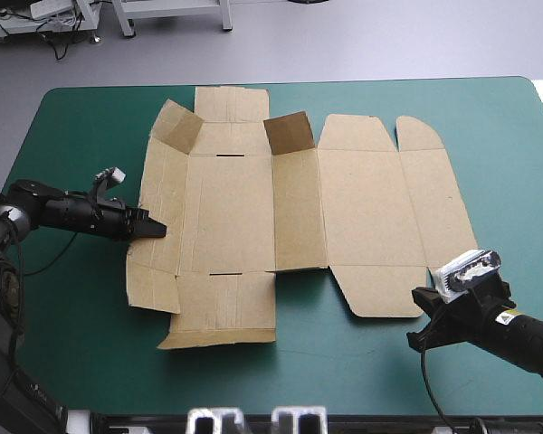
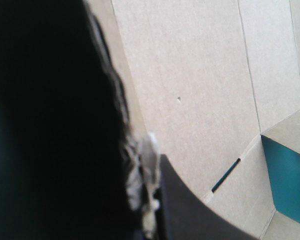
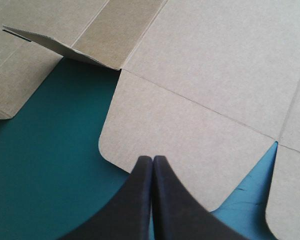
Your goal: Fold the box
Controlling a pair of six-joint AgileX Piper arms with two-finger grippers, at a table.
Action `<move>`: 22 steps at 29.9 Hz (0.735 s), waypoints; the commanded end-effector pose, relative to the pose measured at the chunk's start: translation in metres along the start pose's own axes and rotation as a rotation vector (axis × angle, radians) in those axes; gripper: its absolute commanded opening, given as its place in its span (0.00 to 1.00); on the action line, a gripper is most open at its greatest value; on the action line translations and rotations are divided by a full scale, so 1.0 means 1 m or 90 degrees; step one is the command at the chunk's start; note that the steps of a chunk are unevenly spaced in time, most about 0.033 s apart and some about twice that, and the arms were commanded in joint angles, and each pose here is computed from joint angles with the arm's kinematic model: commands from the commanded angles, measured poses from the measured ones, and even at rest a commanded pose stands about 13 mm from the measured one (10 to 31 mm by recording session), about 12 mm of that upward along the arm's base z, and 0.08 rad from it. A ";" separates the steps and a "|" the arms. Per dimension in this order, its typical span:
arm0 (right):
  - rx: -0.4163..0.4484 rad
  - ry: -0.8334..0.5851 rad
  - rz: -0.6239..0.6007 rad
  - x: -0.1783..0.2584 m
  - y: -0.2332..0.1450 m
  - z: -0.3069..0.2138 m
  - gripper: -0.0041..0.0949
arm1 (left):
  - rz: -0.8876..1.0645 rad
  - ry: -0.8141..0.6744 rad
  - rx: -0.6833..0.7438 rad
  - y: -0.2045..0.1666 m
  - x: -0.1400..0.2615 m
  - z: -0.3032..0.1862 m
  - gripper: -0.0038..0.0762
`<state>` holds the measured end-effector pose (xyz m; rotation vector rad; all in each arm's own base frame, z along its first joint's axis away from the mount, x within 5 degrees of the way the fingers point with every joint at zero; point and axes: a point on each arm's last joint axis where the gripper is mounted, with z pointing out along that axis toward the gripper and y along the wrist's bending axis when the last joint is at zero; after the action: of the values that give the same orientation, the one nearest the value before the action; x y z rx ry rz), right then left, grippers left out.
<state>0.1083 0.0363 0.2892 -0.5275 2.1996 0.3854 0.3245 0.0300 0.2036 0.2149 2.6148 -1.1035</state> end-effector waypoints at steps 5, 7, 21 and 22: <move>0.023 -0.086 -0.005 -0.028 0.000 -0.015 0.02 | 0.222 -0.080 0.013 -0.097 -0.042 -0.051 0.04; 0.027 -0.103 -0.012 -0.036 0.000 -0.020 0.02 | 0.297 -0.081 -0.018 -0.123 -0.051 -0.060 0.04; 0.032 -0.194 -0.037 -0.096 -0.001 -0.049 0.02 | 0.751 -0.064 -0.379 -0.262 -0.081 -0.065 0.04; 0.031 -0.197 -0.042 -0.102 -0.002 -0.051 0.02 | 0.771 -0.062 -0.391 -0.266 -0.081 -0.062 0.04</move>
<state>0.1271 0.0365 0.3747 -0.5041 1.9739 0.3421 0.3372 -0.0999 0.4156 1.2829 2.1378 -0.0339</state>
